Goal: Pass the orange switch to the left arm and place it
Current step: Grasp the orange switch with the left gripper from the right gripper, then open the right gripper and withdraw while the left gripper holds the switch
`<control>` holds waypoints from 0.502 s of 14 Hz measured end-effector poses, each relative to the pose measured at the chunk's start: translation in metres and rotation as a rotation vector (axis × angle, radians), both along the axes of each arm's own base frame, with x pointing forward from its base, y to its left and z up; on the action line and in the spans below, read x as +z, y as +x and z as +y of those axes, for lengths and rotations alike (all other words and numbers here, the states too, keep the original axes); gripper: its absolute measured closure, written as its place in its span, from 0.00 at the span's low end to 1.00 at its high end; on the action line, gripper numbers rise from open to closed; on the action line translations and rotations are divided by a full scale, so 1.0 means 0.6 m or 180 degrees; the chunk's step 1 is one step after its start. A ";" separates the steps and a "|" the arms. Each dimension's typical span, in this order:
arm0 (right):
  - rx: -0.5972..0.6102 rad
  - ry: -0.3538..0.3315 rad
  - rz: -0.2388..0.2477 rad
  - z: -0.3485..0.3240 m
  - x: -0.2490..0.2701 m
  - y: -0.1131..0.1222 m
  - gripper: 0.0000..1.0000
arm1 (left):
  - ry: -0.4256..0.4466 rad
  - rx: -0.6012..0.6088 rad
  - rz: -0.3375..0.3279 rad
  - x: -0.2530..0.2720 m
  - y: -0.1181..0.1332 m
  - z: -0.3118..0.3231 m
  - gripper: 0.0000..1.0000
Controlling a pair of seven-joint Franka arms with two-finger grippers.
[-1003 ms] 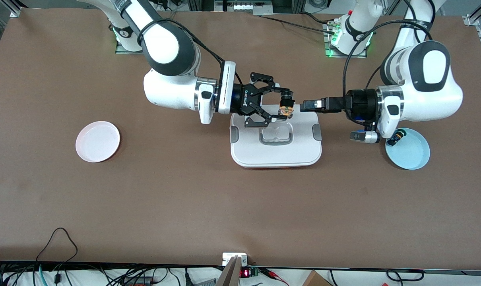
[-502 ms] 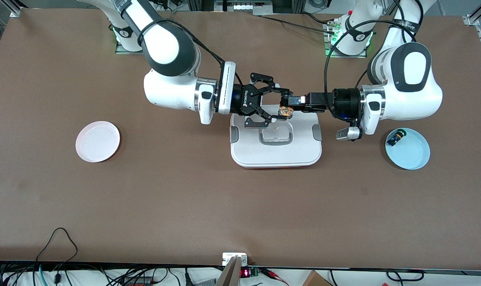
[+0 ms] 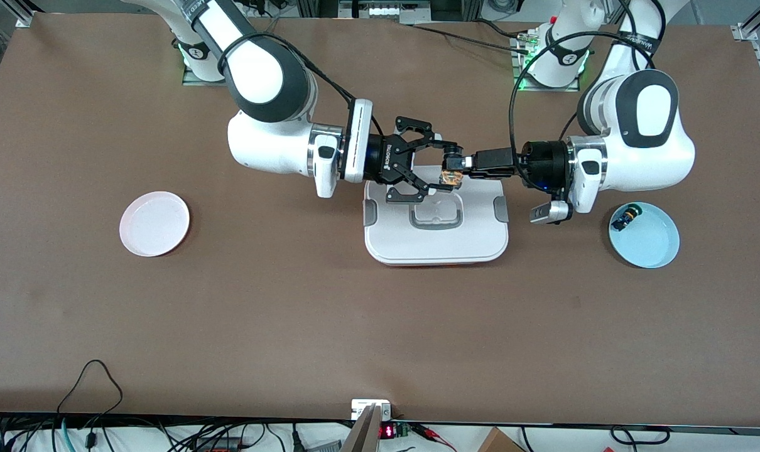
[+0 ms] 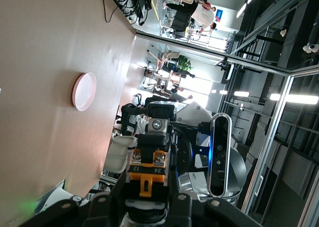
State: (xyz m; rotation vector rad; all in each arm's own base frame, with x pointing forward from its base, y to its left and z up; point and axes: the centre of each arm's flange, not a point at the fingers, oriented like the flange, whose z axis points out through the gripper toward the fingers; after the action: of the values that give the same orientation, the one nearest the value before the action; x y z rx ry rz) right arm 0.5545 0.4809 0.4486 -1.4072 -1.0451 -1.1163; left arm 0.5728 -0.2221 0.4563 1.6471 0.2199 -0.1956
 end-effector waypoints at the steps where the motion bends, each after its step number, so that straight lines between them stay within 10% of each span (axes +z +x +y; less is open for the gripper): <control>1: 0.0000 0.0000 0.0000 0.000 0.000 0.000 0.28 | 0.0000 0.0000 -0.0001 0.000 0.000 0.000 0.65; 7: -0.0029 -0.0006 -0.0008 -0.004 0.002 0.004 0.14 | 0.0000 0.0004 -0.0004 0.000 0.000 0.001 0.65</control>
State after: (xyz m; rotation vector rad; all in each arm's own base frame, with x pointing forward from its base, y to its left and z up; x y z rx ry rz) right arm 0.5568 0.4786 0.4497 -1.4135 -1.0428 -1.1243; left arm 0.5731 -0.2214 0.4561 1.6470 0.2201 -0.1936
